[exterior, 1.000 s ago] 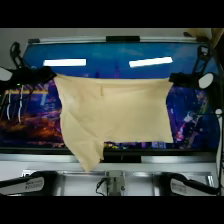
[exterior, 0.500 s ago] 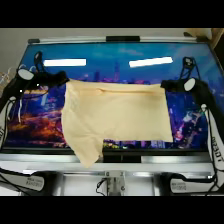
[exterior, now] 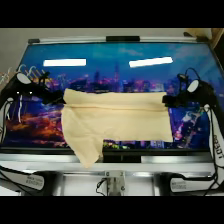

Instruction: Fold the shirts.

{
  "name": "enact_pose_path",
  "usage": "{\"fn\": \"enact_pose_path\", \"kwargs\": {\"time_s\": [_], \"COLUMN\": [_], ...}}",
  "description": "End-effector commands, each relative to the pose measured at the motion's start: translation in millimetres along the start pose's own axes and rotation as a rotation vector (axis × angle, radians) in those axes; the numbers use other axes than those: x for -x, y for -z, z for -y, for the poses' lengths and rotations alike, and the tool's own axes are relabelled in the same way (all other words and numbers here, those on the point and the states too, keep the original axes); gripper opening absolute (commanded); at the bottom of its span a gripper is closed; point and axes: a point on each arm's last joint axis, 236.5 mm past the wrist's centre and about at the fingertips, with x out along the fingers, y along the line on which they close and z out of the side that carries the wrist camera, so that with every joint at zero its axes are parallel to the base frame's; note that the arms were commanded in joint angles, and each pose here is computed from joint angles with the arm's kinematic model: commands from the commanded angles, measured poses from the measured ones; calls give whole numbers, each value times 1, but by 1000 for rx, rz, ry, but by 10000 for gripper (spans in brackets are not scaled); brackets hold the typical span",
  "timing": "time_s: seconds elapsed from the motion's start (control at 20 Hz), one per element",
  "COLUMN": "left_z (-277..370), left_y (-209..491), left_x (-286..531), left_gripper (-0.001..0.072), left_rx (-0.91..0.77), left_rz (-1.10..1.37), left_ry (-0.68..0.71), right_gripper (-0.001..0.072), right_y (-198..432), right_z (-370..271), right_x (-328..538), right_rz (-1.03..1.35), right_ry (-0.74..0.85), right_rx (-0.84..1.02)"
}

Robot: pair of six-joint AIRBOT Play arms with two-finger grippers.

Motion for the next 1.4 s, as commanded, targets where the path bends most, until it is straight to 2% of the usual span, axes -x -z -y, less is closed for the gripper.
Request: {"fn": "enact_pose_path", "kwargs": {"time_s": [0.0,0.05,0.1,0.15,0.2,0.25,0.45,0.55,0.7,0.8,0.9,1.05,1.35], "left_z": [-2,-2,-2,0,1,2,-18,-24,-18,-5,-6,-6,11], "left_y": [9,10,11,13,18,22,51,83,151,195,223,246,247], "left_x": [-15,-17,-17,-16,-11,-2,62,71,30,2,-12,-24,-52], "left_gripper": [36,37,60,243,485,554,546,536,493,479,478,460,456], "left_rx": [31,49,67,76,79,79,116,147,254,287,310,327,347], "left_rz": [-48,-54,-56,-68,-91,-116,-167,-158,-112,-105,-111,-146,-132], "left_ry": [-13,-12,-13,-9,-5,1,-24,-20,40,116,116,115,86], "right_gripper": [74,77,136,308,477,478,478,477,478,478,478,478,478], "right_y": [12,12,12,13,15,19,47,53,70,88,97,94,91], "right_z": [-3,-2,-1,-1,-2,-1,48,51,65,67,65,60,66], "right_x": [-9,-9,-9,-6,1,12,76,96,108,106,104,103,102], "right_rz": [-59,-58,-60,-71,-94,-135,-292,-246,-195,-210,-223,-210,-193], "right_ry": [-23,-19,-18,-16,-17,-8,196,138,82,56,50,33,55], "right_rx": [-55,-52,-52,-47,-20,42,130,50,-56,-98,-99,-102,-105]}}
